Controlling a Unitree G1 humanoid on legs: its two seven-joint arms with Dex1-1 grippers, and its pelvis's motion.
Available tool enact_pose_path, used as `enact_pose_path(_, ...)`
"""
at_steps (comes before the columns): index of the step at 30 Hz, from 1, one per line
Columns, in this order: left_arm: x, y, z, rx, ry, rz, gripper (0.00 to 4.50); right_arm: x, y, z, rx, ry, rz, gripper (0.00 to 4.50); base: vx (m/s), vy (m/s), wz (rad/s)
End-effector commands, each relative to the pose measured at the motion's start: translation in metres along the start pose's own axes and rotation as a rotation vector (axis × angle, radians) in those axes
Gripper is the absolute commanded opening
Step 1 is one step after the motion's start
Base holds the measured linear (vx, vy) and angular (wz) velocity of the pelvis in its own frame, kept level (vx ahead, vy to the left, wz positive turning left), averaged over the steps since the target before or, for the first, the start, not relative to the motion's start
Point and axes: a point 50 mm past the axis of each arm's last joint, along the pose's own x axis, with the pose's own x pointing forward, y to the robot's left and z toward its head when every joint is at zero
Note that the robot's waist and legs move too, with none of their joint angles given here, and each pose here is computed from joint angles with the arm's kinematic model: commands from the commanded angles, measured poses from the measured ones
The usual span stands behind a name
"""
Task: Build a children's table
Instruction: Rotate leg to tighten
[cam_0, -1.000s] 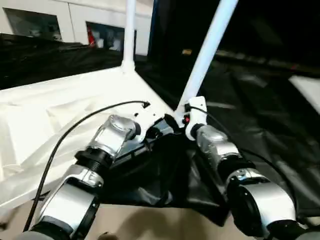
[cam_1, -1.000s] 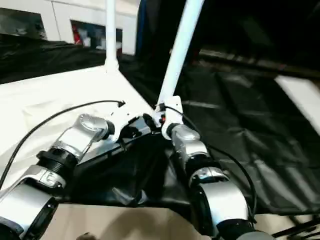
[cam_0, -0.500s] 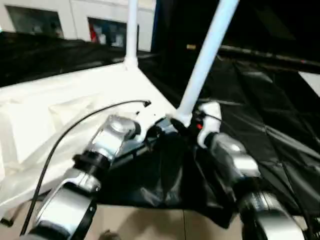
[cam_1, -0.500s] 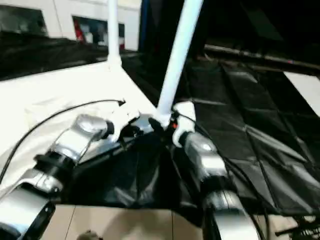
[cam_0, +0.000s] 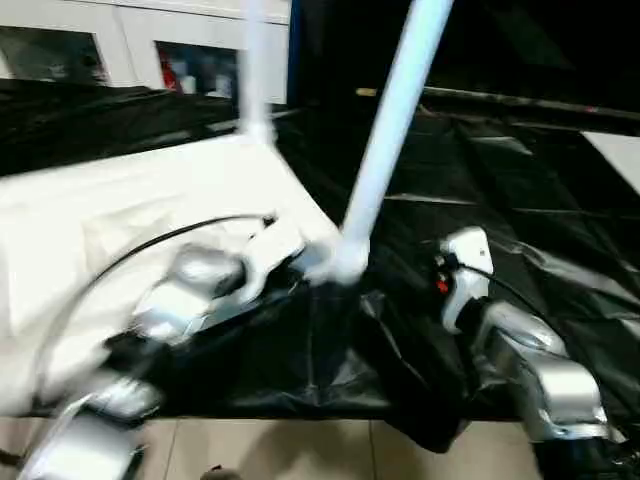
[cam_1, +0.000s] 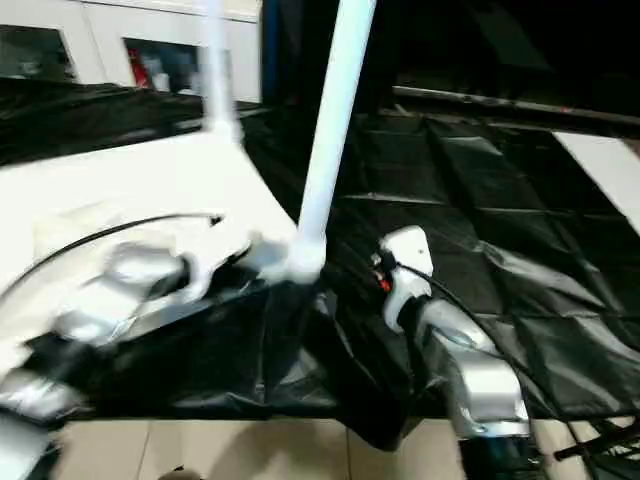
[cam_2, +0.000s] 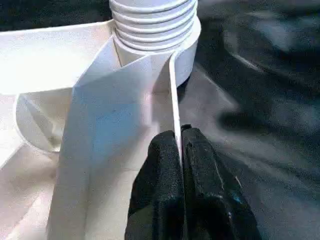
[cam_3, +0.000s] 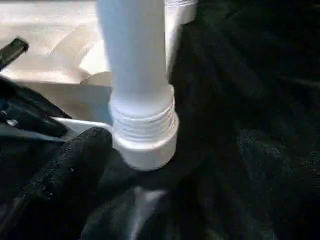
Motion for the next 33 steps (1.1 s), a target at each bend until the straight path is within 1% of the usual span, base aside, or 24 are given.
enact_pose_path(1,0.011,-0.020,0.001,0.044,-0.020,-0.159,0.00,0.001,0.003,0.006,-0.036,0.006,0.074,4.47,0.000,0.000,0.00)
enact_pose_path(3,0.009,-0.022,0.002,0.062,-0.020,-0.188,0.00,0.002,0.003,0.007,-0.053,0.028,0.130,4.47,0.000,0.000,0.00)
enact_pose_path(6,0.007,-0.023,0.002,0.097,0.006,-0.218,0.00,0.003,0.002,0.004,-0.095,0.095,0.243,4.47,0.000,0.000,0.00)
enact_pose_path(7,0.006,-0.024,0.002,0.102,0.007,-0.222,0.00,0.002,0.002,0.003,-0.098,0.103,0.255,4.47,0.000,0.000,0.00)
enact_pose_path(8,0.006,-0.024,0.002,0.109,0.010,-0.232,0.00,0.003,0.000,0.002,-0.125,0.125,0.267,4.47,0.000,0.000,0.00)
enact_pose_path(9,0.006,-0.024,0.002,0.109,0.010,-0.232,0.00,0.003,0.000,0.002,-0.125,0.125,0.267,4.47,0.000,0.000,0.00)
enact_pose_path(10,0.005,-0.024,0.004,0.121,0.010,-0.248,0.00,0.005,-0.004,0.001,-0.173,0.155,0.275,4.47,0.000,0.000,0.00)
enact_pose_path(11,0.004,-0.024,0.004,0.126,0.010,-0.254,0.00,0.007,-0.007,0.001,-0.189,0.164,0.276,4.47,0.000,0.000,0.00)
enact_pose_path(15,0.003,-0.025,0.006,0.133,0.008,-0.268,0.00,0.011,-0.011,0.003,-0.207,0.169,0.301,4.47,0.000,0.000,0.00)
enact_pose_path(16,0.003,-0.025,0.006,0.135,0.008,-0.275,0.00,0.015,-0.012,0.005,-0.210,0.164,0.333,4.47,0.000,0.000,0.00)
enact_pose_path(17,0.003,-0.025,0.006,0.135,0.008,-0.275,0.00,0.015,-0.012,0.005,-0.210,0.164,0.333,4.47,0.000,0.000,0.00)
enact_pose_path(18,0.004,-0.024,0.006,0.136,0.009,-0.276,0.00,0.020,-0.015,0.007,-0.210,0.150,0.338,4.47,0.000,0.000,0.00)
enact_pose_path(25,0.005,-0.024,0.006,0.133,0.010,-0.274,0.00,0.026,-0.017,0.006,-0.221,0.153,0.377,4.47,0.000,0.000,0.00)
enact_pose_path(26,0.005,-0.024,0.006,0.132,0.010,-0.273,0.00,0.027,-0.017,0.006,-0.220,0.151,0.382,4.31,0.000,0.000,0.00)
enact_pose_path(29,0.004,-0.024,0.005,0.129,0.012,-0.271,0.00,0.029,-0.018,0.004,-0.223,0.150,0.400,4.31,0.000,0.000,0.00)
enact_pose_path(31,0.004,-0.023,0.005,0.128,0.013,-0.270,0.00,0.030,-0.019,0.004,-0.225,0.151,0.408,3.98,0.000,0.000,0.00)
enact_pose_path(33,0.004,-0.023,0.004,0.127,0.015,-0.268,0.00,0.031,-0.019,0.003,-0.225,0.151,0.418,3.93,0.000,0.000,0.00)
